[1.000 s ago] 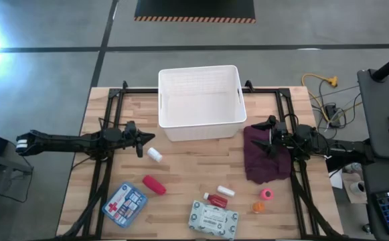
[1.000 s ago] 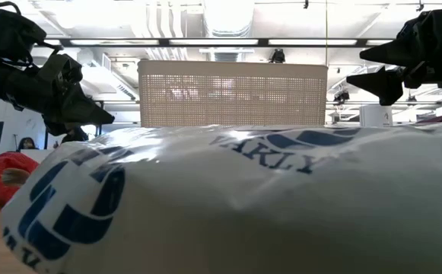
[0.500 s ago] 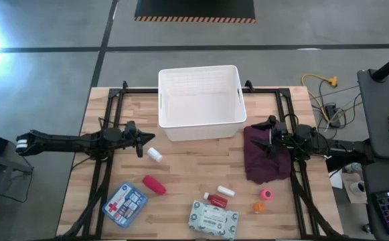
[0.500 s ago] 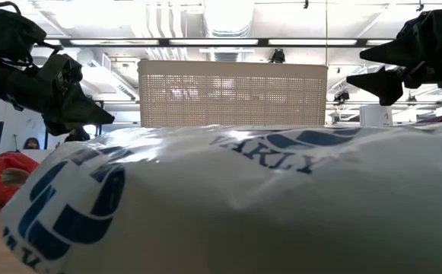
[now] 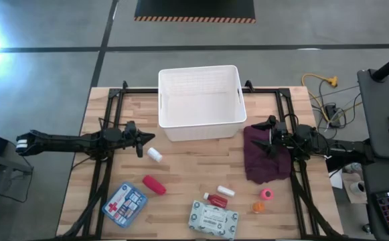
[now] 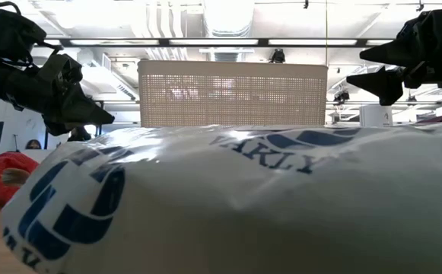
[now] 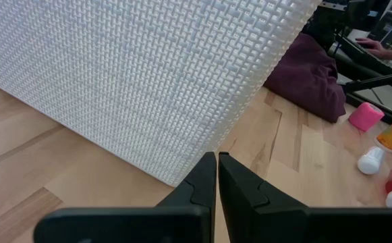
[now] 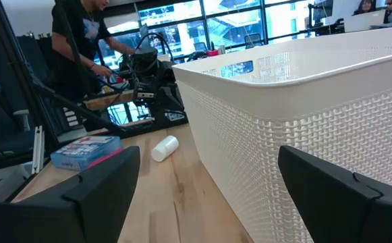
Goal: Pick & place medical supplies in basket/bin
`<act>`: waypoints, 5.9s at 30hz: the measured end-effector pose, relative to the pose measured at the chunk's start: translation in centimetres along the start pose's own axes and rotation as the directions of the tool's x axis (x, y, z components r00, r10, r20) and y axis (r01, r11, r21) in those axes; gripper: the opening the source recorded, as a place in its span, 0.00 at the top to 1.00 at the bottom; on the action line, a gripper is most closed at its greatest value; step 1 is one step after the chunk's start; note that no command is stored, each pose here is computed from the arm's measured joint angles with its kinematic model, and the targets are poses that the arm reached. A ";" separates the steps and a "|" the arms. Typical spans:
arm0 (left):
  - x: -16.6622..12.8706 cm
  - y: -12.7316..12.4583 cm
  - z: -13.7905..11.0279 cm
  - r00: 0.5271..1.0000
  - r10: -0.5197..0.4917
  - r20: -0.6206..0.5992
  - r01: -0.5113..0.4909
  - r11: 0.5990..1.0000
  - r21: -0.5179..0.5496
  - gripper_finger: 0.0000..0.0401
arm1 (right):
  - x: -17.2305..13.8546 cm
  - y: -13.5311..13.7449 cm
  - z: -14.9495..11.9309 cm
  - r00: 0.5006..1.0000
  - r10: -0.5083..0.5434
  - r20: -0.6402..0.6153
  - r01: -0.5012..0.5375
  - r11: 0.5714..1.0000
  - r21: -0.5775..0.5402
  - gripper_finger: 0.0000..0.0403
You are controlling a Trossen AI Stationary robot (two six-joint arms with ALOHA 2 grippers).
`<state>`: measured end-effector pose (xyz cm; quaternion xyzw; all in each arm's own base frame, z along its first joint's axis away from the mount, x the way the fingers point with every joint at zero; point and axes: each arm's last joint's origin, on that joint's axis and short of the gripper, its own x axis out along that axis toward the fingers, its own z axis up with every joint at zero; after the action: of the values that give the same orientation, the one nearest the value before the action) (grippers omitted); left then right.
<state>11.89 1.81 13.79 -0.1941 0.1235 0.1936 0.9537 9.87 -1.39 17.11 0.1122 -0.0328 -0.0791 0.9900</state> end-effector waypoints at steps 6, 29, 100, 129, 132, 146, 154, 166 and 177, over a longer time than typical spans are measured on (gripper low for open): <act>0.0 0.0 0.0 1.000 0.000 0.000 0.000 1.000 0.000 1.00 | 0.0 0.0 0.0 1.000 0.000 0.000 0.000 1.000 0.000 0.13; 0.0 0.0 0.0 1.000 -0.001 0.000 0.001 1.000 0.000 1.00 | 0.0 0.0 0.0 1.000 0.000 0.000 0.000 1.000 0.000 0.14; -0.7 -2.1 2.8 0.949 -0.231 0.212 0.313 0.637 -0.705 1.00 | 4.6 1.9 6.7 0.970 -0.187 -0.157 0.242 0.658 0.713 0.17; 2.1 -9.0 12.0 0.560 0.129 -0.818 0.541 0.691 0.480 0.45 | 6.0 2.8 8.4 0.512 -0.289 -0.809 0.596 0.798 0.092 0.12; 2.9 -9.2 10.4 0.506 0.156 -0.848 0.630 0.604 0.488 0.44 | 5.9 2.8 8.3 0.506 -0.293 -0.811 0.591 0.803 0.079 0.12; 6.4 -8.7 5.3 0.500 0.240 -0.832 0.647 0.535 0.543 0.44 | 5.2 2.5 8.0 0.433 -0.337 -0.836 0.606 0.796 -0.007 0.12; 7.5 -7.9 3.2 0.522 0.236 -0.820 0.623 0.551 0.555 0.44 | 5.2 2.5 8.0 0.431 -0.339 -0.836 0.607 0.794 -0.009 0.12; 6.8 -6.6 1.2 0.431 0.281 -0.858 0.474 0.738 0.480 0.57 | 5.2 2.5 8.0 0.430 -0.339 -0.837 0.609 0.793 -0.008 0.12; 5.3 -8.2 5.7 0.606 0.190 -0.772 0.274 0.862 0.427 0.61 | 5.2 2.5 8.0 0.431 -0.341 -0.836 0.608 0.794 -0.011 0.13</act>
<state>20.97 -1.08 19.85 -0.0055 0.5743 0.0241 0.8183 14.67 -1.57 25.70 0.2851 0.4395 -0.2925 0.8000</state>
